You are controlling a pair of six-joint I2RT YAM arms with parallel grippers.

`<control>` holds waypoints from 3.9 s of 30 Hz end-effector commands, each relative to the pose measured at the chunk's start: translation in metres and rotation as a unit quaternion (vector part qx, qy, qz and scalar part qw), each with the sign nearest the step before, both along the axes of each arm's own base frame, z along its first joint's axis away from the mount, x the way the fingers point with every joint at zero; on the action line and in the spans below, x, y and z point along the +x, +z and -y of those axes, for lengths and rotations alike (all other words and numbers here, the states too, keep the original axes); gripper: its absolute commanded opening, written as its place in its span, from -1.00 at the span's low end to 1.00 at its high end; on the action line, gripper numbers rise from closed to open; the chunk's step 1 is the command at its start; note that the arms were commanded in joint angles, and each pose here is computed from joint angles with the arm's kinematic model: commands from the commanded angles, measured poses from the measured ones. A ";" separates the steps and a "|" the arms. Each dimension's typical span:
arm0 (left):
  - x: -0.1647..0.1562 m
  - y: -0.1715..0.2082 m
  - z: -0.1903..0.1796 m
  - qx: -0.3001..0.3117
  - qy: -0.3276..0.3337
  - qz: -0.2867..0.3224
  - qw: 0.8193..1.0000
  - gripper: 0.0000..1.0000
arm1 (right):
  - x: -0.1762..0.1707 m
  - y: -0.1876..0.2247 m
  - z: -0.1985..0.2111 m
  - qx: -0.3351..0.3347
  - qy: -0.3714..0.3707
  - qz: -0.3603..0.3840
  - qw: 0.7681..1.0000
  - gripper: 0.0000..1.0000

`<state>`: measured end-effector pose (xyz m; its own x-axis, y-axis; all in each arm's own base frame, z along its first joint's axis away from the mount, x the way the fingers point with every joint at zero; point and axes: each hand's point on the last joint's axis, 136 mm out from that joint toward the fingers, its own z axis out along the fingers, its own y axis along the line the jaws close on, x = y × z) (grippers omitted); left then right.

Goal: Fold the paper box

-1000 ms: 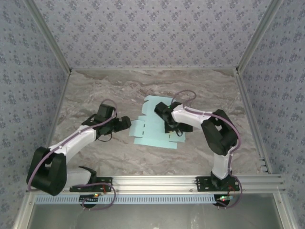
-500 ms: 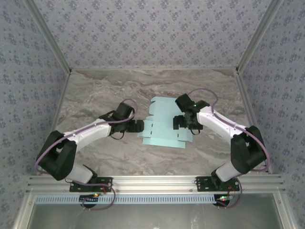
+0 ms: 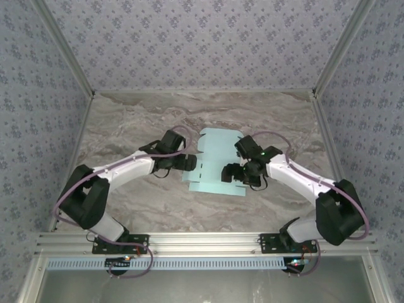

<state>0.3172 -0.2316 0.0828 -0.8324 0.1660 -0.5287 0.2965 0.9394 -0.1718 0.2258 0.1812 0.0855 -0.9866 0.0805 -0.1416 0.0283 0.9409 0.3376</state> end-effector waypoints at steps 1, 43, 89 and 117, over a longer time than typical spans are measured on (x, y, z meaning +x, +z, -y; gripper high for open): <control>0.021 0.001 0.007 0.025 -0.015 0.027 0.999 0.90 | 0.008 0.002 0.031 -0.014 -0.084 0.000 0.996 0.85; -0.074 -0.034 0.031 0.090 -0.069 -0.082 0.990 0.89 | -0.002 -0.035 0.103 0.137 -0.533 -0.184 0.814 1.00; -0.071 -0.043 0.038 0.076 -0.064 -0.079 0.992 0.90 | 0.037 -0.054 0.097 -0.015 -0.471 -0.251 0.846 1.00; -0.071 -0.046 0.038 0.062 -0.062 -0.069 0.994 0.90 | 0.069 -0.037 0.105 -0.170 -0.452 -0.210 0.850 1.00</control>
<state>0.2478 -0.2685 0.0351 -0.8639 0.3330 -0.3779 0.3922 0.9155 -0.0899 0.2985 0.0828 0.0443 -0.5192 0.8517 0.0710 0.8453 0.5240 -0.1044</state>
